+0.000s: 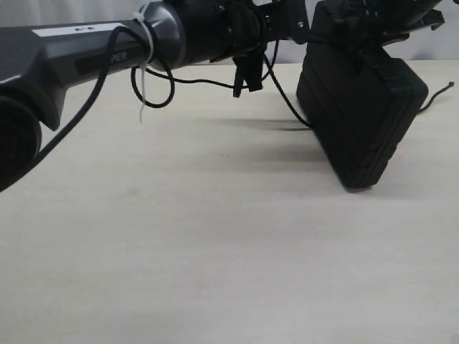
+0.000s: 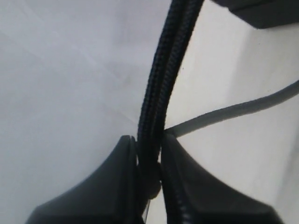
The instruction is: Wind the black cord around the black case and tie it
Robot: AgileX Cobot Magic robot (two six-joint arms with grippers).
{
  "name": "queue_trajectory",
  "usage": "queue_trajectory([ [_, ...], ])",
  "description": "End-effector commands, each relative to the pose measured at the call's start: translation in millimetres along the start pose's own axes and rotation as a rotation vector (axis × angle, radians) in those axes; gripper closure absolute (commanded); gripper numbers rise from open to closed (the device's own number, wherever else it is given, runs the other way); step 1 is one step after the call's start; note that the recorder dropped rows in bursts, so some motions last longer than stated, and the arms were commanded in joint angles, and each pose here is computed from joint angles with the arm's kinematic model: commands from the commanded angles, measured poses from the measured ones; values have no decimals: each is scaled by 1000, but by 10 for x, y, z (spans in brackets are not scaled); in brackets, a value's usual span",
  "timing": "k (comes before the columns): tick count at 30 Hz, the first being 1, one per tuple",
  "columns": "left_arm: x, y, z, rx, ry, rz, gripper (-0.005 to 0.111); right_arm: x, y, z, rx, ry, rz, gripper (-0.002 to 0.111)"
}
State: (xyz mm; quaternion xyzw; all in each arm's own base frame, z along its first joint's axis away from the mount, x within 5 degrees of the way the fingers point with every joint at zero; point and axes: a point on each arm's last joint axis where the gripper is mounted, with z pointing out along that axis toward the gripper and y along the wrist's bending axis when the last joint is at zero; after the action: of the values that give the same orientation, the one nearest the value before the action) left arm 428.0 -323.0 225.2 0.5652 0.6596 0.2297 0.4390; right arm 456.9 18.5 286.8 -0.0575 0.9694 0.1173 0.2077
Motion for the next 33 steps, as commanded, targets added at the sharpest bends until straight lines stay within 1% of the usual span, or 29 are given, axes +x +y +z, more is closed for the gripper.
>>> queue_trajectory([
  [1,-226,-78,-123,-22,-70,54,107,126,-74,178,10,124,-2,104],
  [7,-254,-95,-160,-56,-33,140,107,126,-74,178,11,124,0,104],
  [13,-285,-169,-196,-55,9,326,107,126,-74,178,11,124,0,104],
  [15,-272,-214,-189,-80,26,407,107,126,-74,178,11,124,0,104],
  [18,-218,-352,-159,-102,57,547,107,127,-74,178,10,125,1,104],
  [21,-121,-489,-113,-145,85,636,107,127,-74,178,10,125,1,104],
  [23,-103,-512,-102,-184,78,626,107,127,-74,178,10,125,1,104],
  [24,-109,-502,-103,-216,70,626,107,127,-74,178,10,125,1,104],
  [25,-110,-493,-104,-251,62,601,107,127,-74,178,10,125,1,104],
  [26,-121,-478,-109,-282,54,611,107,127,-74,178,10,125,1,104],
  [28,-98,-506,-101,-280,59,617,107,126,-71,178,8,124,2,104],
  [31,-110,-546,-90,-262,45,699,107,126,-72,178,8,124,2,104],
  [33,-113,-574,-73,-252,36,719,107,126,-70,178,6,124,3,104],
])
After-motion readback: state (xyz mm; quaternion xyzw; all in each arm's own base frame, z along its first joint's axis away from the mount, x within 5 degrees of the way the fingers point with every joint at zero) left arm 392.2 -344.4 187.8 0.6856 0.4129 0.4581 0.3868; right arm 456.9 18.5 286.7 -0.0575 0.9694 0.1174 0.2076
